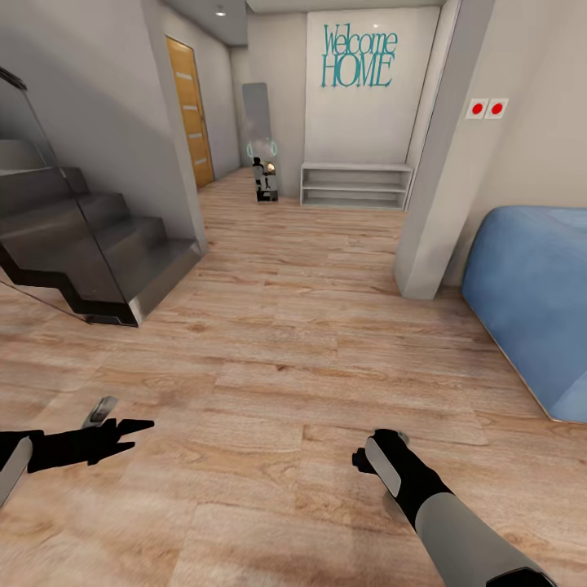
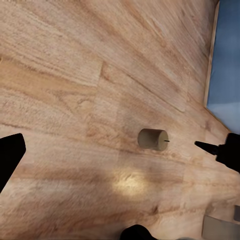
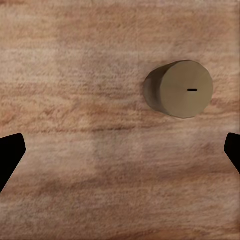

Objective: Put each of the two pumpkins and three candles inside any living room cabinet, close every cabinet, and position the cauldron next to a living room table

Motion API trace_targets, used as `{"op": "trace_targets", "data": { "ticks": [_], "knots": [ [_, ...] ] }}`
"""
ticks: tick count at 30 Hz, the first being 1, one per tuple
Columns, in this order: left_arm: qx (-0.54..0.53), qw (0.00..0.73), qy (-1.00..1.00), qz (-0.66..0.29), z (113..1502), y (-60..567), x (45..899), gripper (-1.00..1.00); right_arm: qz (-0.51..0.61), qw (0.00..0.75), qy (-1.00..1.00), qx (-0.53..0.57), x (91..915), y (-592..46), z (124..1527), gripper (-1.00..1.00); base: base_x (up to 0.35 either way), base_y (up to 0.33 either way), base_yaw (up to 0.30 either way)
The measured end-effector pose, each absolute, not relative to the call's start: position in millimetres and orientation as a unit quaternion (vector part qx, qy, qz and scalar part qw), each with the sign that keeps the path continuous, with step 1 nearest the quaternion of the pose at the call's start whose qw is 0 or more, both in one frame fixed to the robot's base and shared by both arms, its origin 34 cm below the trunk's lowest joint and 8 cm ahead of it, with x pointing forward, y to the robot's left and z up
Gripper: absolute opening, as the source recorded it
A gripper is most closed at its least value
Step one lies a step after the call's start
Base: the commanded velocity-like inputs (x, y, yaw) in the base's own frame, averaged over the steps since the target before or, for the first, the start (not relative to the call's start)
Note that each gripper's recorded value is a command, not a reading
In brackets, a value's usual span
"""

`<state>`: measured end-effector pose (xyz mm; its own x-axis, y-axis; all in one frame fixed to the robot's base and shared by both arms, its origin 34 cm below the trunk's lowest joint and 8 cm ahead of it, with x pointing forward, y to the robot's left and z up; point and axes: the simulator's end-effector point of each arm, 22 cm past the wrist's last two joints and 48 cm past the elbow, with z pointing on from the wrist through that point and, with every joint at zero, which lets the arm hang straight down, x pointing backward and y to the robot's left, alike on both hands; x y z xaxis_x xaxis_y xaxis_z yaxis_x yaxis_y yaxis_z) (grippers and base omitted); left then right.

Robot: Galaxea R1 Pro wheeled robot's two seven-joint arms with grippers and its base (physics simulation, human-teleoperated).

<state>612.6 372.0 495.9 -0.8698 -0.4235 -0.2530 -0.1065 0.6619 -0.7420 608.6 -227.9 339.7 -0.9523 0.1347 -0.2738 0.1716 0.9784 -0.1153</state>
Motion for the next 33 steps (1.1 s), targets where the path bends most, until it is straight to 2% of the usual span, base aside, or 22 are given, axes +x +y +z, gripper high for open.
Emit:
{"op": "trace_targets", "data": {
  "ticks": [9, 13, 23, 33],
  "knots": [
    [-0.148, 0.208, 0.891, -0.376, 493.1, 373.4, 612.6, 1.00, -0.069, 0.134, 0.986, 0.076, 608.8, -227.6, 339.9, 1.00, 0.010, -0.106, 0.000],
    [-0.148, 0.208, 0.891, -0.375, 492.6, 373.4, 612.3, 1.00, -0.069, 0.135, 0.986, 0.075, 608.9, -226.6, 340.2, 1.00, 0.219, -0.045, -0.005],
    [-0.145, 0.213, 0.892, -0.372, 492.0, 374.2, 613.7, 1.00, -0.070, 0.135, 0.986, 0.074, 609.2, -226.3, 340.1, 1.00, 0.141, -0.098, -0.195],
    [-0.145, 0.213, 0.892, -0.372, 491.7, 373.8, 613.7, 1.00, -0.070, 0.136, 0.985, 0.075, 609.4, -226.3, 339.9, 1.00, -0.074, -0.048, -0.104]
  ]
}}
